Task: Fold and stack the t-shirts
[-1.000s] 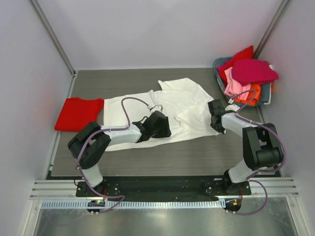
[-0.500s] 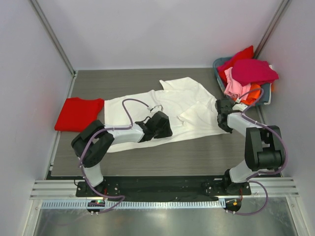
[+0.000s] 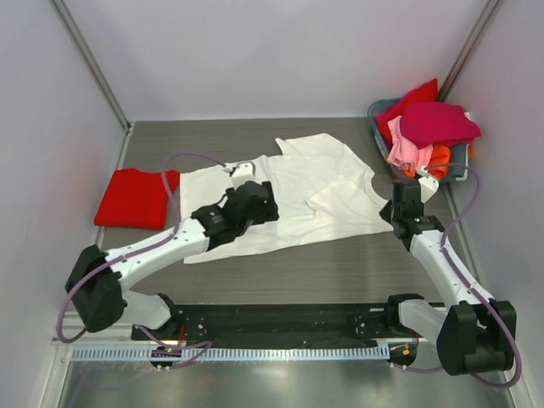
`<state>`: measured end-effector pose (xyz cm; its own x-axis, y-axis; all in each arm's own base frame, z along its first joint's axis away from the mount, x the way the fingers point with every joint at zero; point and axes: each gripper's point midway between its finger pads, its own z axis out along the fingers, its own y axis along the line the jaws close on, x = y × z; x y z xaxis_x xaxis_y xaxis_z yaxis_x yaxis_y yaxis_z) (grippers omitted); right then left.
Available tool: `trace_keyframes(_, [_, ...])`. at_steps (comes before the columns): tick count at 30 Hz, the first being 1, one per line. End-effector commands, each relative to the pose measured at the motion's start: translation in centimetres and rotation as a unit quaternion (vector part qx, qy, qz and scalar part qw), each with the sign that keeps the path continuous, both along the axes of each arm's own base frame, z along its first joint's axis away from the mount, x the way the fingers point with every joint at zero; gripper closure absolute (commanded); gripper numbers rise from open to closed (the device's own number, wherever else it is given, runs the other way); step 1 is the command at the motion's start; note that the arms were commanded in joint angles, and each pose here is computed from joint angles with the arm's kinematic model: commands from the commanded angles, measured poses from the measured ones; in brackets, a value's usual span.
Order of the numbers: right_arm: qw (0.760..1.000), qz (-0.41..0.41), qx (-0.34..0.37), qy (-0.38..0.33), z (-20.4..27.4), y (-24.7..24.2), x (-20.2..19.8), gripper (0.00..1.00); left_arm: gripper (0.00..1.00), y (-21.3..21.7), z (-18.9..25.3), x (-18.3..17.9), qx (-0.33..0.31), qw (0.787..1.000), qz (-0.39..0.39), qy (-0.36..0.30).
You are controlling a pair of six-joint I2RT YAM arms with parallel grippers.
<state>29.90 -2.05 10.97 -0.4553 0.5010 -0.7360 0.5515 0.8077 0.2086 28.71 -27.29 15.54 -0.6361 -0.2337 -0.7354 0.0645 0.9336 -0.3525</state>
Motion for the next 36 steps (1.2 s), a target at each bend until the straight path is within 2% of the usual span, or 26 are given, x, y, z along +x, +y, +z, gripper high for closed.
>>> trace_keyframes(1, [0.993, 0.085, 0.068, -0.038, 1.1, 3.7, 1.3, 0.83, 0.29, 7.1, 1.3, -0.1, 0.058, 0.995, 0.083, 0.001])
trace_keyframes(2, [0.992, 0.088, 0.079, -0.038, 1.1, 4.1, 1.4, 0.83, 0.29, 9.1, 0.0, -0.8, 0.070, 0.992, 0.103, 0.025])
trace_keyframes(4, [0.991, 0.092, 0.092, -0.024, 0.3, 4.6, 1.2, 0.85, 0.31, 12.8, 0.1, -0.9, 0.047, 0.987, 0.152, 0.038])
trace_keyframes(5, [0.991, 0.088, 0.095, -0.018, 0.0, 4.6, 1.2, 0.85, 0.33, 15.6, -1.4, -1.1, 0.046, 0.978, 0.193, 0.058])
trace_keyframes(8, [0.994, 0.070, 0.087, 0.005, -1.5, 4.1, 1.2, 0.87, 0.36, 18.4, -1.7, -2.4, -0.001, 0.971, 0.231, 0.062])
trace_keyframes(11, [0.996, 0.033, 0.080, 0.032, -3.4, 3.1, 1.0, 0.89, 0.36, 21.6, -3.6, -3.7, -0.016, 0.956, 0.282, 0.078])
trace_keyframes(14, [0.997, -0.002, 0.067, 0.047, -4.7, 2.1, 1.0, 0.90, 0.37, 23.1, -5.4, -4.2, -0.025, 0.946, 0.307, 0.105])
trace_keyframes(20, [0.998, -0.015, 0.043, 0.038, -4.2, 1.1, 2.0, 0.90, 0.39, 23.7, -6.3, -1.6, -0.038, 0.943, 0.307, 0.123])
trace_keyframes(26, [0.999, -0.013, 0.042, 0.022, -3.7, 1.1, 2.0, 0.90, 0.41, 23.7, -7.3, 1.3, -0.024, 0.936, 0.316, 0.155])
trace_keyframes(28, [0.999, -0.018, 0.041, 0.015, -3.6, 0.9, 1.8, 0.90, 0.43, 23.5, -8.2, 1.7, -0.018, 0.933, 0.315, 0.175])
trace_keyframes(36, [0.999, -0.032, 0.042, 0.008, -4.3, 0.6, 1.4, 0.90, 0.43, 23.4, -9.0, 3.5, -0.010, 0.929, 0.321, 0.184])
